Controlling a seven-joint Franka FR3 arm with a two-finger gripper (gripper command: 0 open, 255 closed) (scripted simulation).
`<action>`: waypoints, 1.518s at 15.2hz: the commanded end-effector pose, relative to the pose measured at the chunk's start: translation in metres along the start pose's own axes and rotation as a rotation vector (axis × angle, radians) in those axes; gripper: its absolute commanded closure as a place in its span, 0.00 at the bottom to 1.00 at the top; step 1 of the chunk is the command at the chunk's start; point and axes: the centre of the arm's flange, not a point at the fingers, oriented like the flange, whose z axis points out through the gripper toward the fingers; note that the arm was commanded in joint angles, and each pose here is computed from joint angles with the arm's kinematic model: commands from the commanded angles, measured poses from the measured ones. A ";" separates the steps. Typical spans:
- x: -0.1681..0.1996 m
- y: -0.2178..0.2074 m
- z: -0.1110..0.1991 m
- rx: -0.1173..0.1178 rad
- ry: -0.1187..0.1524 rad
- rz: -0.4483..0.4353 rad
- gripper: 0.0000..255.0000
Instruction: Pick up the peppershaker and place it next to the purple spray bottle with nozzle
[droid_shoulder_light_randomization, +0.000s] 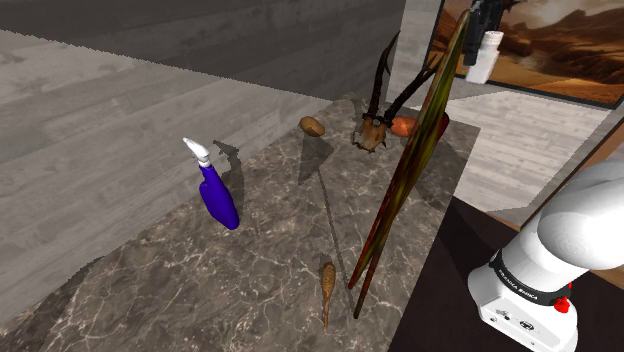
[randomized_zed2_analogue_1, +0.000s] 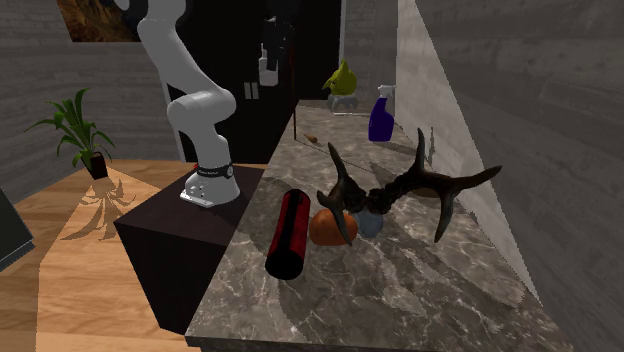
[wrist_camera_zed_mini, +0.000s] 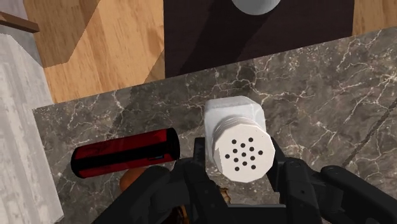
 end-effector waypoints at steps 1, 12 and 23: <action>0.003 -0.012 -0.006 0.000 0.000 0.000 1.00; 0.053 -0.147 -0.021 0.000 0.000 0.000 1.00; 0.104 -0.283 -0.036 0.000 0.000 0.000 1.00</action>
